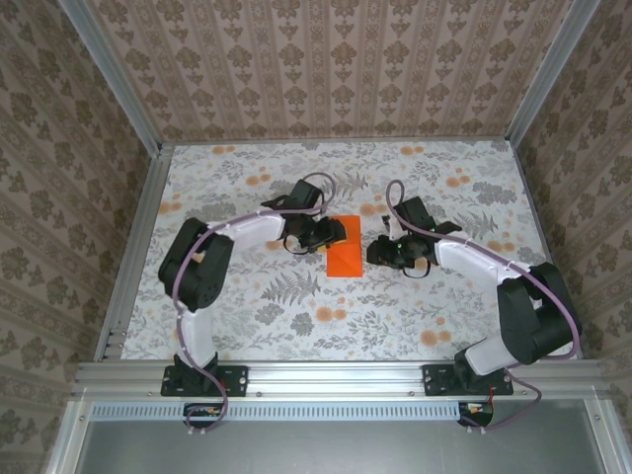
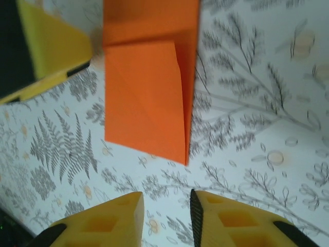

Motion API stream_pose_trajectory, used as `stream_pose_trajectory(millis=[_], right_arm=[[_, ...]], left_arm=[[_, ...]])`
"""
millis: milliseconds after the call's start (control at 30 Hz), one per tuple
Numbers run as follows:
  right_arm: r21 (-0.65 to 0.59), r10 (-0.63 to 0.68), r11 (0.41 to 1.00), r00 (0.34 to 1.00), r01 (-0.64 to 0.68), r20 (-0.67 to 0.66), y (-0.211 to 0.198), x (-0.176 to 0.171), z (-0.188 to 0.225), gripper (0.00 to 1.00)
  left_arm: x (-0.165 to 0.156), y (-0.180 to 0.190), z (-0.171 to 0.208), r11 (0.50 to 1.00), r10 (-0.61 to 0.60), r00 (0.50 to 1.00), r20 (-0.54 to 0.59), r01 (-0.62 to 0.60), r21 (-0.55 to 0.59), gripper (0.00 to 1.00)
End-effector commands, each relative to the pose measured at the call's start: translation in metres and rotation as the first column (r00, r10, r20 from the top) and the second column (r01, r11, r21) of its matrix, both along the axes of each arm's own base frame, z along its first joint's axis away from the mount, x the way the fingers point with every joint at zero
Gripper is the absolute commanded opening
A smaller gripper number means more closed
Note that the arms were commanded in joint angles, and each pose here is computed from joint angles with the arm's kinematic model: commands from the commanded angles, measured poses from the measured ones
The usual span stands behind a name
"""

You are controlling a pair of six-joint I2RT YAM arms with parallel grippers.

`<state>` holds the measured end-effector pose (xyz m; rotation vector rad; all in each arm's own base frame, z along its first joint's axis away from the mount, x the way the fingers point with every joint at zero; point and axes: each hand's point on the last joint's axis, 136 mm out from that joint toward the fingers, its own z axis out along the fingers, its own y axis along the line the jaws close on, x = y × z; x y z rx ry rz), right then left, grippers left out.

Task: Fold a paper plane with a square sheet of paper (pick it up from the middle)
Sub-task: Fold the triangle a second time at the center of the table, then turn over the paper at the center of the table.

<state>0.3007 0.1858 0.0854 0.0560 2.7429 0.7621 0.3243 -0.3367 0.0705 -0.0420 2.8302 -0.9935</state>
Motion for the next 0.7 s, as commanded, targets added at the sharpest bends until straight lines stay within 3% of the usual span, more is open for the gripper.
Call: stream_pose_trajectory(millis=[0, 167, 367, 667], right_arm=[[-0.075, 0.015, 0.997, 0.999, -0.011, 0.05, 0.003, 0.015, 0.005, 0.35], [-0.093, 0.066, 0.994, 0.994, -0.059, 0.081, 0.022, 0.036, -0.002, 0.4], [-0.146, 0.122, 0.983, 0.988, -0.108, 0.092, 0.028, 0.06, -0.02, 0.45], [0.011, 0.205, 0.978, 0.977, -0.206, 0.063, 0.042, 0.071, -0.031, 0.43]], left_arm=[[-0.003, 0.023, 0.023, 0.996, 0.079, 0.995, 0.067, -0.081, 0.023, 0.67], [-0.013, 0.049, 0.023, 0.987, 0.159, 0.983, 0.089, -0.161, 0.02, 0.81], [-0.025, 0.049, 0.023, 0.985, 0.168, 0.983, 0.072, -0.164, -0.059, 0.87], [-0.019, 0.031, 0.014, 0.967, 0.183, 0.982, 0.041, -0.173, -0.186, 0.89]])
